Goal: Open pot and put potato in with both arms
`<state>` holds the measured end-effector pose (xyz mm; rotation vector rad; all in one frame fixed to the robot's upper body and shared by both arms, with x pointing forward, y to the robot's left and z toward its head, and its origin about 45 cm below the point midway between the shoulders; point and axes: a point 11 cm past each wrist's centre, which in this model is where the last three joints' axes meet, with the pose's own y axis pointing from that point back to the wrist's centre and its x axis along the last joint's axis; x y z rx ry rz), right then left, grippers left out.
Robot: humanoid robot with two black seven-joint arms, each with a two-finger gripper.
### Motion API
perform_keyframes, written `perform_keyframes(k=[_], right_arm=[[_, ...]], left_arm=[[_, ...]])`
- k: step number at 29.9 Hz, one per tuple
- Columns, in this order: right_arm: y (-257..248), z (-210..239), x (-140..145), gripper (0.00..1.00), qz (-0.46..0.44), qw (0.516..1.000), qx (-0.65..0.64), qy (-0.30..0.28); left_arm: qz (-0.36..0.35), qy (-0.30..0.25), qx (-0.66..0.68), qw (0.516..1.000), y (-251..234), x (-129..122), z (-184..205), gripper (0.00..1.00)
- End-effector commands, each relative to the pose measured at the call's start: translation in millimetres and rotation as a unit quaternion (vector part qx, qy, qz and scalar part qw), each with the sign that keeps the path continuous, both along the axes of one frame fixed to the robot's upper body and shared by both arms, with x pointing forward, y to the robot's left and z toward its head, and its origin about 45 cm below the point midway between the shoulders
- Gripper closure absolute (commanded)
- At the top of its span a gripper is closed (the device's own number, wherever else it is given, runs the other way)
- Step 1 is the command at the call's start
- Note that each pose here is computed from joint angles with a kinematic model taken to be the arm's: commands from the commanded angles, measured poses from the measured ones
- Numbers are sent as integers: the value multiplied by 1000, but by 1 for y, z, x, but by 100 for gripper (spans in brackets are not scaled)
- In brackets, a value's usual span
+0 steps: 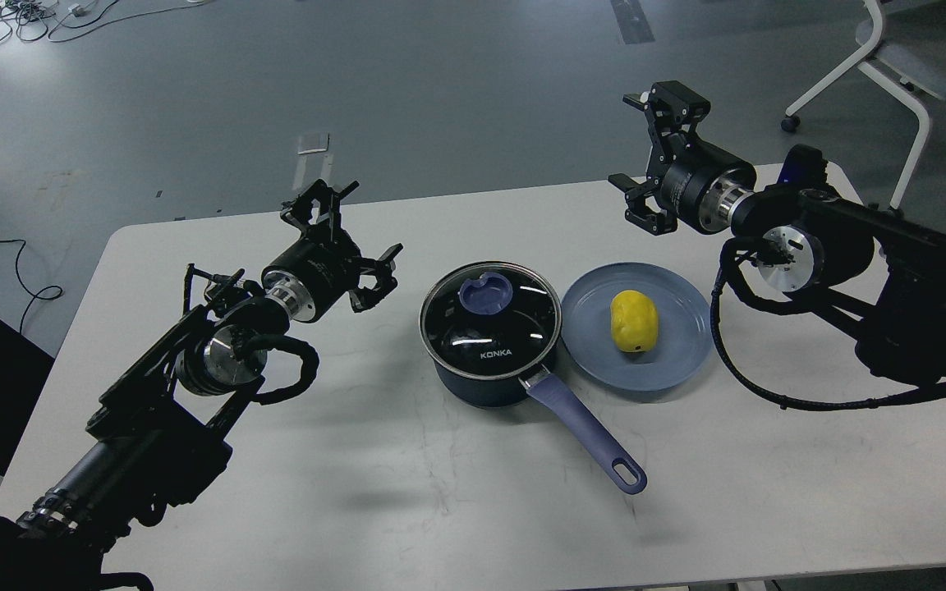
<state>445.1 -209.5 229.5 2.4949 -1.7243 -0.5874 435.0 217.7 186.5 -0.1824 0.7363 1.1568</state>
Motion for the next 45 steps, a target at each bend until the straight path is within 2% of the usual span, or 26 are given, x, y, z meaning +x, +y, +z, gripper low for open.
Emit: perform_keyframes(k=[1,12,17,35,45], right_arm=[[-7,-4,-3,0,4,1000,12,3],[-22,-7,-7,0,2,999,37,1],[-23,-3,-6,0,0,999,39,-5],[-40,25,7,0,-9,999,19,-36],[-42,24,7,0,-9,999,14,-35]], left_arm=[[2,-3,4,1000,3,2,3,2],[4,-16,-1,1000,1,7,11,2],[0,-38,4,999,1,19,33,2],[6,-35,10,999,3,21,30,2],[-1,-22,16,1000,0,19,25,2]])
